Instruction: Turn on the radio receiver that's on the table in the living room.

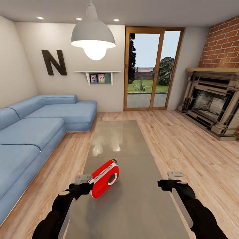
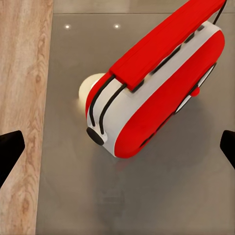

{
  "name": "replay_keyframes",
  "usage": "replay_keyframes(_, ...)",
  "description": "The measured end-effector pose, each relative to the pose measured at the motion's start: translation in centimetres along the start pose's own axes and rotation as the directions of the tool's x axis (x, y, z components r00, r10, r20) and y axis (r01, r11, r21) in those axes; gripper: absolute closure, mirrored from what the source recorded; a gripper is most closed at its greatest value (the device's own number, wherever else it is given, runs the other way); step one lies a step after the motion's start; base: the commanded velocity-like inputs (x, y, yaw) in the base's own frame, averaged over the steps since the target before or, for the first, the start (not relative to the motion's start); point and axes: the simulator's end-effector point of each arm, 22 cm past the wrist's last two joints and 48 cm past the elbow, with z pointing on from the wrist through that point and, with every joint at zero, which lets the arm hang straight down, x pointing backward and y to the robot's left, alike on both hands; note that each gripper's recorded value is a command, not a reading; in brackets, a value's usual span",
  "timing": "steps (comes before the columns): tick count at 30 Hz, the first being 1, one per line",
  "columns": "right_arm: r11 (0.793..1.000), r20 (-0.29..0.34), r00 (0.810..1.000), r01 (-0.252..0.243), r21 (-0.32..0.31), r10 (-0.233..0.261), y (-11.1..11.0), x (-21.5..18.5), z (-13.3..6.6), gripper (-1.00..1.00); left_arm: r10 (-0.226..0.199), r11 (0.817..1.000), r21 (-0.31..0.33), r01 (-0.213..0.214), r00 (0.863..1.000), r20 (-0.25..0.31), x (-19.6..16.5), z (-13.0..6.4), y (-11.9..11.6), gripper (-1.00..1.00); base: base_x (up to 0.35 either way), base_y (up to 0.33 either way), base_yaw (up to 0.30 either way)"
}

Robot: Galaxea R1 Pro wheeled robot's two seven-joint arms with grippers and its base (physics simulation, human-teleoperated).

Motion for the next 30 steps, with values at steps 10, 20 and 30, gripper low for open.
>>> replay_keyframes(10,1.0,0.0,1.0,0.0,0.0,0.0,0.0,0.0,0.0,-1.0,0.001,1.0,-0.001,-0.001,1.0,-0.003,0.1,0.1,0.0,-1.0,0.0,0.0,0.0)
replay_keyframes(20,1.0,0.0,1.0,0.0,0.0,0.0,0.0,0.0,0.0,-1.0,0.001,1.0,-0.001,-0.001,1.0,0.001,0.0,0.0,0.1,-1.0,0.0,0.0,0.0)
replay_keyframes(30,1.0,0.049,0.999,0.001,0.004,-0.002,-0.1,-2.0,-0.9,-1.0,0.003,1.0,-0.017,-0.003,1.0,-0.031,-0.2,0.6,0.7,-1.0,0.0,0.0,0.0)
